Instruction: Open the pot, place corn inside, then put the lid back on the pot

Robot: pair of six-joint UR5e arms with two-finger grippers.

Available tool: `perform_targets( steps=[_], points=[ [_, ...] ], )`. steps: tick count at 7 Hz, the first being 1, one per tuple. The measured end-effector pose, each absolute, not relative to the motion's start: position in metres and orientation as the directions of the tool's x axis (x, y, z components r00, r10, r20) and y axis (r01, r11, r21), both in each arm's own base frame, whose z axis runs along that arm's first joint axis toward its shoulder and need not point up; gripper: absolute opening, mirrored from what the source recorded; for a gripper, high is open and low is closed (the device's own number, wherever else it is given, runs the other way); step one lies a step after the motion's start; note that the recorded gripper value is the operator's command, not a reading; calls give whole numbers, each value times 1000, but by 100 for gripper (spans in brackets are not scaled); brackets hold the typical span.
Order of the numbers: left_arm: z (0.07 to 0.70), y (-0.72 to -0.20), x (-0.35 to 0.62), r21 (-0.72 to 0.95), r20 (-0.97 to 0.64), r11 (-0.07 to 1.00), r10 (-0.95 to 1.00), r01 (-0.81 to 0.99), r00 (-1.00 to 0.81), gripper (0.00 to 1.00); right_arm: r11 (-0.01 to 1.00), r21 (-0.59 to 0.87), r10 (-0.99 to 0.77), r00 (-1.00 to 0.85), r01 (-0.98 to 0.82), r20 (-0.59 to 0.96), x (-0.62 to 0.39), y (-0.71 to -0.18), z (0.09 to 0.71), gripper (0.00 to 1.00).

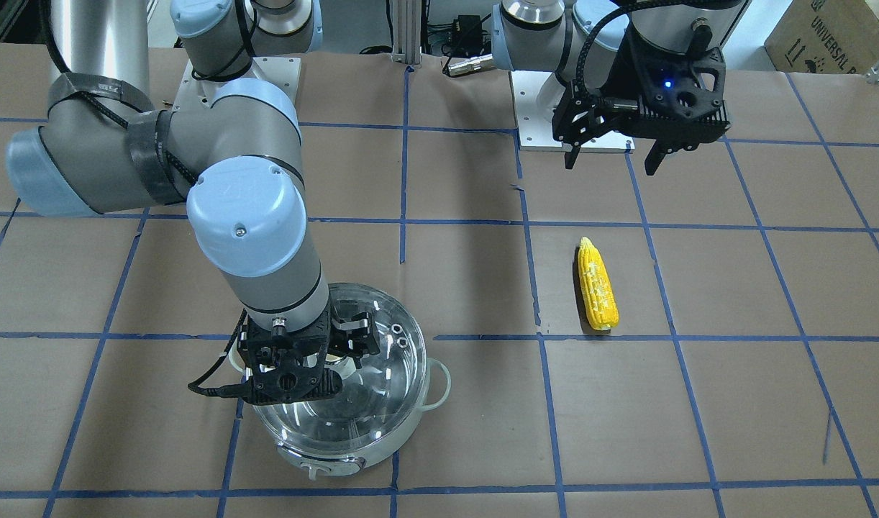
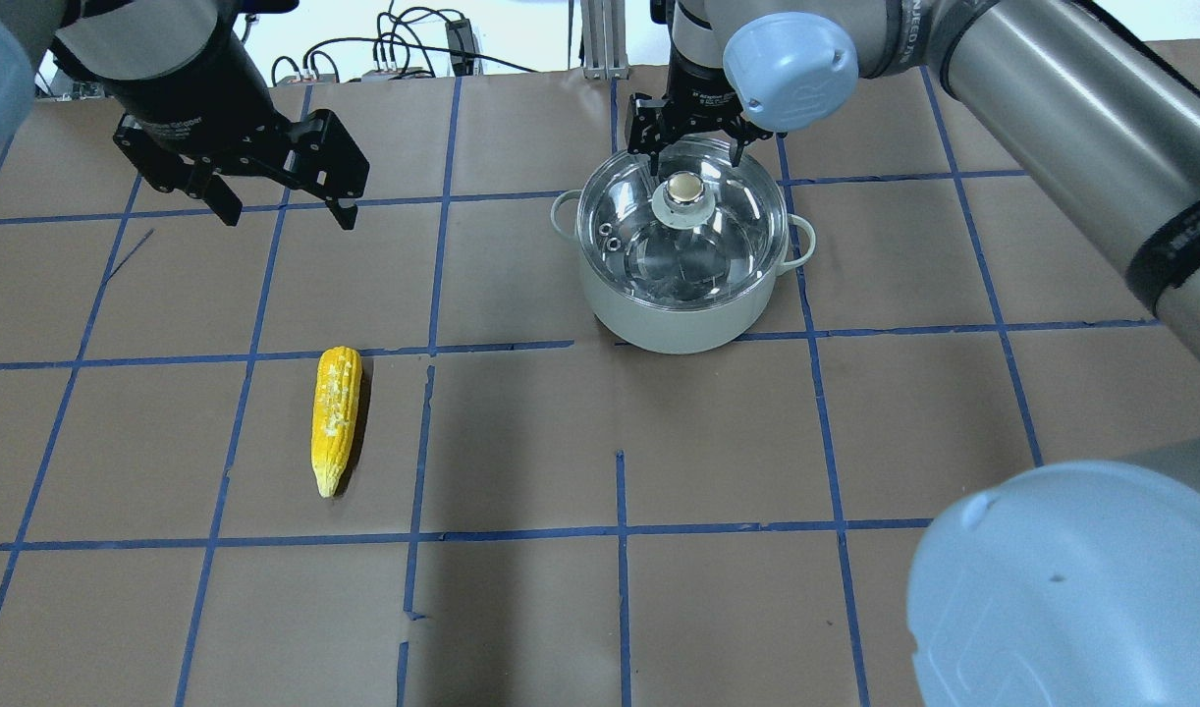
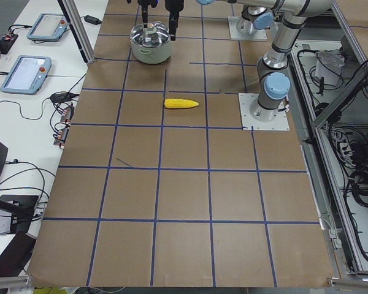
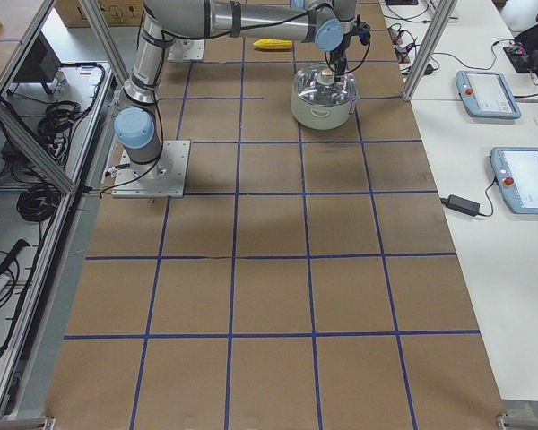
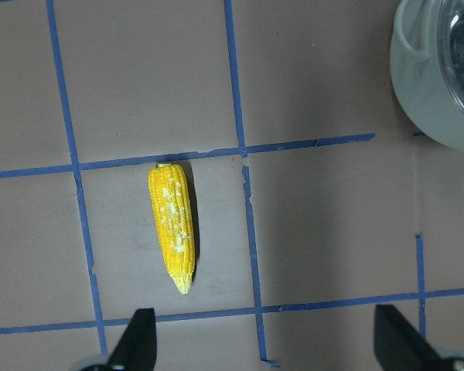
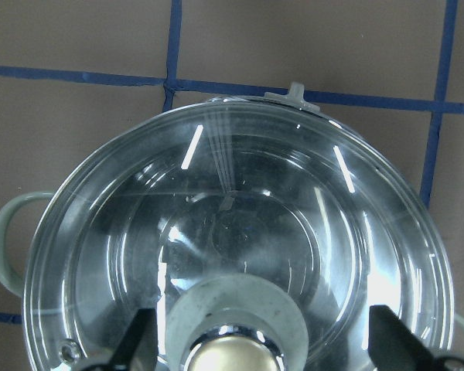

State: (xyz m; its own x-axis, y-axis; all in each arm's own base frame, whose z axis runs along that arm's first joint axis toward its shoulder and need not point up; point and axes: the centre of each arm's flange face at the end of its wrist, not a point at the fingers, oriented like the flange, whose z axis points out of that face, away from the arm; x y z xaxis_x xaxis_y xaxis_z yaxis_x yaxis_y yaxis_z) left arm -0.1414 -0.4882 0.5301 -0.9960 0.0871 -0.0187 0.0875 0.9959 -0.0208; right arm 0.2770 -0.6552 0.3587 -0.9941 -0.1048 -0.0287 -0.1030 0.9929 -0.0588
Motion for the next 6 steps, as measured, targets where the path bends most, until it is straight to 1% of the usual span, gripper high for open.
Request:
perform_targets(
  steps=[2,3,4,6],
  points=[
    [531,-488,-141,-22,-19,996,87,88,-996,100,993,-41,-111,-993,-109,-28,280,-652,351,89],
    [530,-488,-141,-21,-19,996,88,88,-996,100,993,-35,-113,-993,-112,-27,281,-650,348,77],
    [530,-488,-141,-21,-19,996,88,88,-996,100,993,-31,-117,-993,-116,-25,281,-649,347,61],
    [529,-488,-141,-19,-19,996,87,87,-996,100,992,-29,-127,-992,-127,-24,281,-649,346,20]
  ],
)
